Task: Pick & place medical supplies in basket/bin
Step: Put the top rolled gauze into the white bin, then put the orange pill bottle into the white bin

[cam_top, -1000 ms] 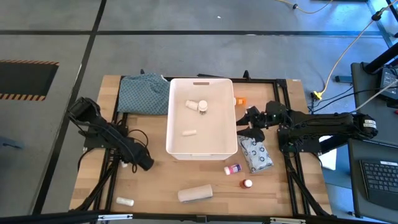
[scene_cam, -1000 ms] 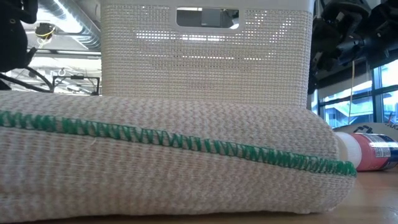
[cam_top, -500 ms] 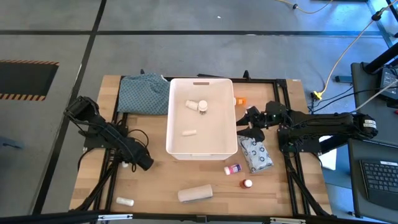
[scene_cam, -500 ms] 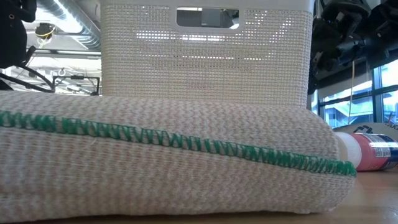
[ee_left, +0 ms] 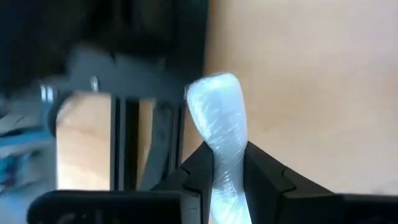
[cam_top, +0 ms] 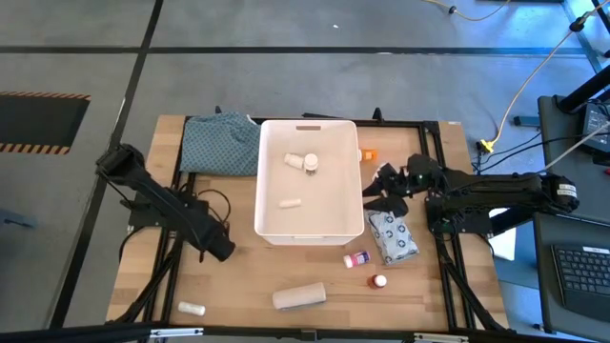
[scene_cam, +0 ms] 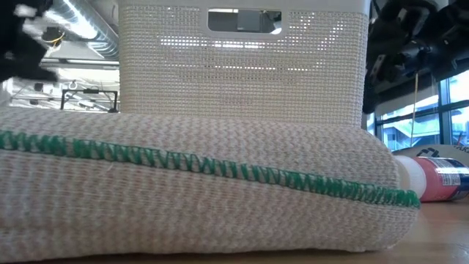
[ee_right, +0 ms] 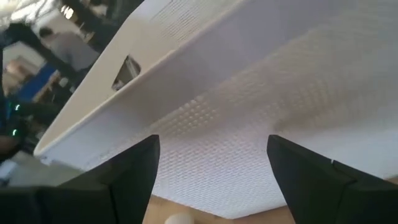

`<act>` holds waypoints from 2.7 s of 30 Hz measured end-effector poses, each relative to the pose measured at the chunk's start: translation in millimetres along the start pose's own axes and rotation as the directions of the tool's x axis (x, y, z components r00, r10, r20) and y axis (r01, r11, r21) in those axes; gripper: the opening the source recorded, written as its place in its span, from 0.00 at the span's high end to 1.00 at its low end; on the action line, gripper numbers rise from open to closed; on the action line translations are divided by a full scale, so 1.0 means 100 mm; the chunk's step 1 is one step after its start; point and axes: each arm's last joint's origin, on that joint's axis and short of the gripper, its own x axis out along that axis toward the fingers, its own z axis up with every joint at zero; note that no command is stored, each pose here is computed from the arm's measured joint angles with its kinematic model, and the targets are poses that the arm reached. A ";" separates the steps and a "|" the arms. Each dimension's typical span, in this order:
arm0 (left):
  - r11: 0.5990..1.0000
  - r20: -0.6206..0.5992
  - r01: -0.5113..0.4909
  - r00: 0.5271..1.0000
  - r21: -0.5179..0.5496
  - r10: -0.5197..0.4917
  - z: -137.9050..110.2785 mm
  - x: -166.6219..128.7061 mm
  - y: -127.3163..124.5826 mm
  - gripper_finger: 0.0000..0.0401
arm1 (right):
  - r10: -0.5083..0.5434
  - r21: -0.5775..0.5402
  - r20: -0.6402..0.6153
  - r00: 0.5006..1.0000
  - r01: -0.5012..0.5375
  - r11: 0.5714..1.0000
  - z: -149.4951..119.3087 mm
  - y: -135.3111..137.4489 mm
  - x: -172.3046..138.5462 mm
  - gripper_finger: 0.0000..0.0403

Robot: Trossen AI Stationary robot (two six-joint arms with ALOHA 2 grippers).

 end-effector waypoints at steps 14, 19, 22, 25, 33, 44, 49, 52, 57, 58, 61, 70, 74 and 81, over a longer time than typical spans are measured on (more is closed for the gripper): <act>0.670 0.575 0.706 0.457 0.229 -0.678 0.63 -1.30 0.22 0.84 | -0.119 0.154 -0.034 0.992 0.123 0.980 -0.02 -0.17 -0.07 0.26; 0.660 0.615 0.644 0.353 0.387 -0.706 0.83 -1.71 0.13 0.84 | -0.136 0.160 -0.029 0.990 0.139 0.977 -0.02 -0.19 -0.08 0.26; 0.618 0.541 0.590 0.332 0.520 -0.773 0.97 -1.91 -0.08 0.84 | -0.218 0.206 -0.042 0.975 0.222 0.953 -0.04 -0.26 -0.11 0.26; 0.486 0.419 0.577 0.257 0.657 -0.871 1.15 -2.05 -0.32 0.84 | -0.263 0.237 -0.069 0.962 0.272 0.933 -0.07 -0.30 -0.14 0.26; 0.428 0.212 0.507 0.428 0.748 -0.879 1.60 -1.75 -0.83 0.85 | -0.281 0.122 -0.040 0.959 0.283 0.951 0.26 -0.15 -0.19 0.26; 0.221 -0.148 0.502 0.595 0.836 -0.790 1.66 -1.11 -1.74 0.85 | -0.632 0.107 -0.204 0.748 0.659 0.745 0.79 0.29 -0.66 0.26; 0.207 -0.241 0.522 0.663 0.828 -0.708 1.61 -0.84 -1.96 0.85 | -0.645 0.140 -0.230 0.728 0.681 0.719 0.82 0.32 -0.72 0.26; 0.220 -0.252 0.504 0.707 0.835 -0.661 1.59 -0.71 -2.03 0.84 | -0.645 0.108 -0.235 0.727 0.679 0.726 0.80 0.31 -0.72 0.26; 0.229 -0.269 0.483 0.754 0.845 -0.600 1.56 -0.59 -2.07 0.80 | -0.646 0.012 -0.247 0.722 0.669 0.743 0.77 0.28 -0.70 0.26; 0.229 -0.269 0.483 0.756 0.845 -0.597 1.55 -0.59 -2.07 0.79 | -0.646 -0.008 -0.244 0.723 0.665 0.747 0.77 0.28 -0.70 0.26; 0.232 -0.270 0.481 0.761 0.845 -0.590 1.55 -0.58 -2.06 0.75 | -0.644 -0.031 -0.222 0.732 0.655 0.755 0.79 0.28 -0.69 0.26; 0.220 -0.263 0.473 0.753 0.853 -0.603 1.60 -0.62 -2.03 0.61 | -0.626 -0.038 -0.108 0.772 0.626 0.779 0.90 0.30 -0.66 0.26; 0.222 -0.262 0.474 0.754 0.852 -0.603 1.62 -0.61 -2.03 0.57 | -0.628 0.034 -0.105 0.771 0.634 0.773 0.90 0.30 -0.66 0.26; 0.201 -0.260 0.455 0.760 0.868 -0.596 1.69 -0.81 -1.98 0.57 | -0.671 0.033 -0.113 0.733 0.678 0.735 0.90 0.26 -0.64 0.26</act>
